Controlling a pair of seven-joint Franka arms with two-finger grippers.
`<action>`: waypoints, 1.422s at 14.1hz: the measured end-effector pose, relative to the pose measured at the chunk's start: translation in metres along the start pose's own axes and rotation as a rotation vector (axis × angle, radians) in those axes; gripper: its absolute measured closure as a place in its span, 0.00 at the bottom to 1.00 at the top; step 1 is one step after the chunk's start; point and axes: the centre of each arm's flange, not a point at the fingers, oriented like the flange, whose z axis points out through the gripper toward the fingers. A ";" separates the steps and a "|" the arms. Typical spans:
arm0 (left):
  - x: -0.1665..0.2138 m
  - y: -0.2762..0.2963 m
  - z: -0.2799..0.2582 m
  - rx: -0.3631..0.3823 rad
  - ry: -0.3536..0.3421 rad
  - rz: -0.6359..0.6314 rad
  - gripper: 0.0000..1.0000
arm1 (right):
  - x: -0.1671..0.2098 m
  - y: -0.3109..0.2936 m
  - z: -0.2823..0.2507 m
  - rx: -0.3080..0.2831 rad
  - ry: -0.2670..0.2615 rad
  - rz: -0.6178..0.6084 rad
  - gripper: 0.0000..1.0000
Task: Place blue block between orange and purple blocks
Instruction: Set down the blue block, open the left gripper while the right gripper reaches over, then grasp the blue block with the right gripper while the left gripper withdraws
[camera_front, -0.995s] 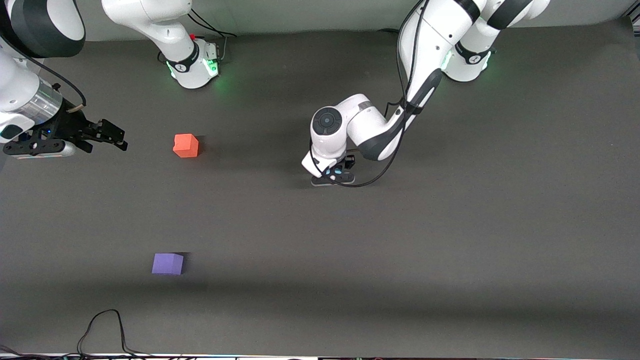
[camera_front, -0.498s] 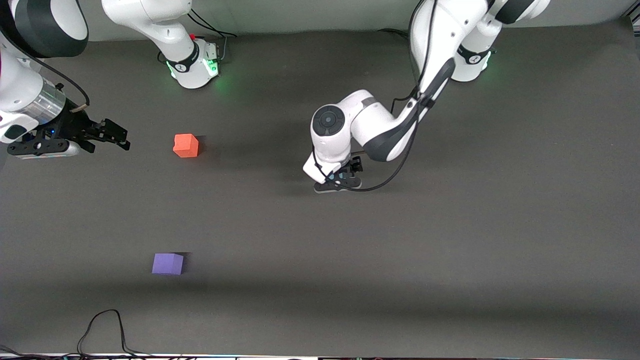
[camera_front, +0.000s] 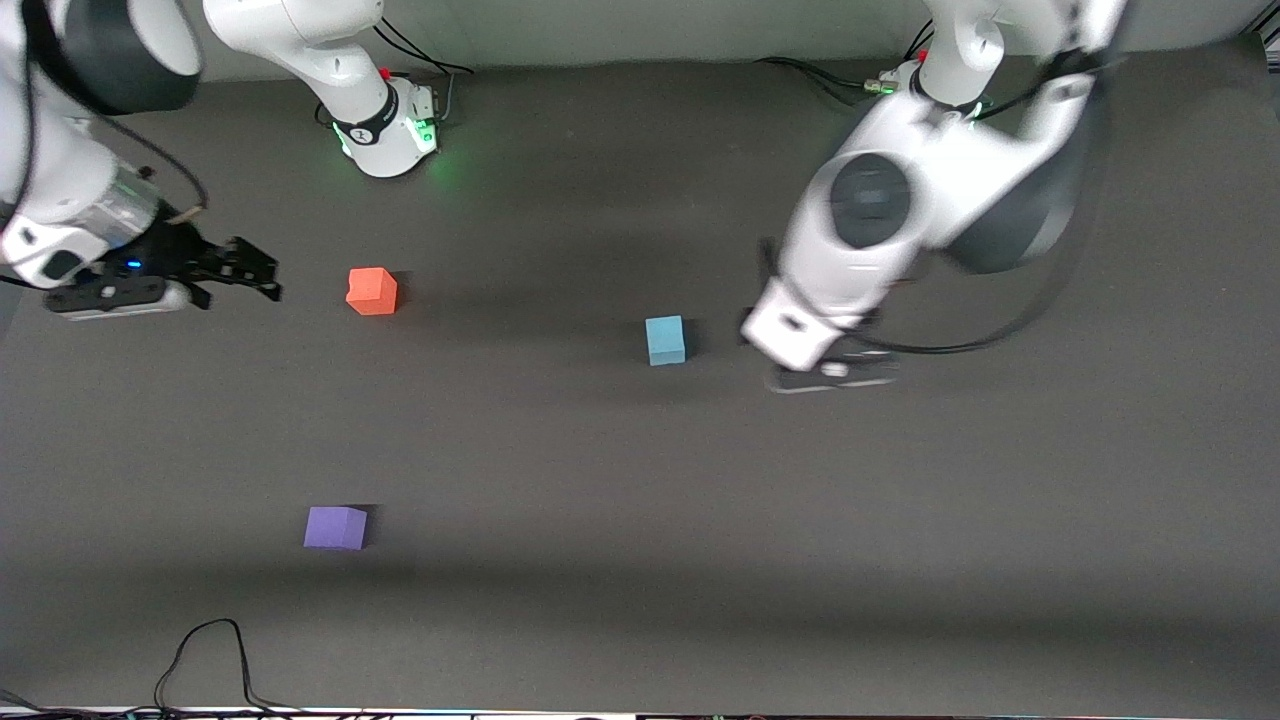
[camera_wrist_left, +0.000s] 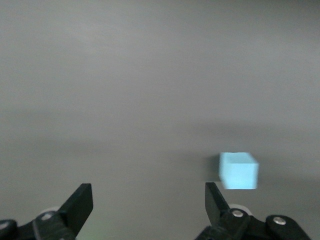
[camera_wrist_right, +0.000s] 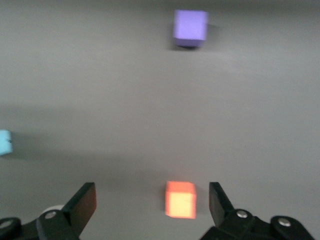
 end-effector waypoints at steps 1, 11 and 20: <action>0.007 -0.039 -0.017 0.005 -0.007 0.008 0.00 | -0.001 -0.050 0.012 0.006 0.013 0.004 0.00; 0.016 -0.277 -0.093 -0.010 0.011 0.088 0.00 | -0.044 -0.446 0.231 -0.054 0.013 -0.040 0.00; 0.013 -0.288 -0.098 0.002 0.029 0.109 0.00 | -0.063 -0.419 0.347 -0.032 0.063 0.015 0.00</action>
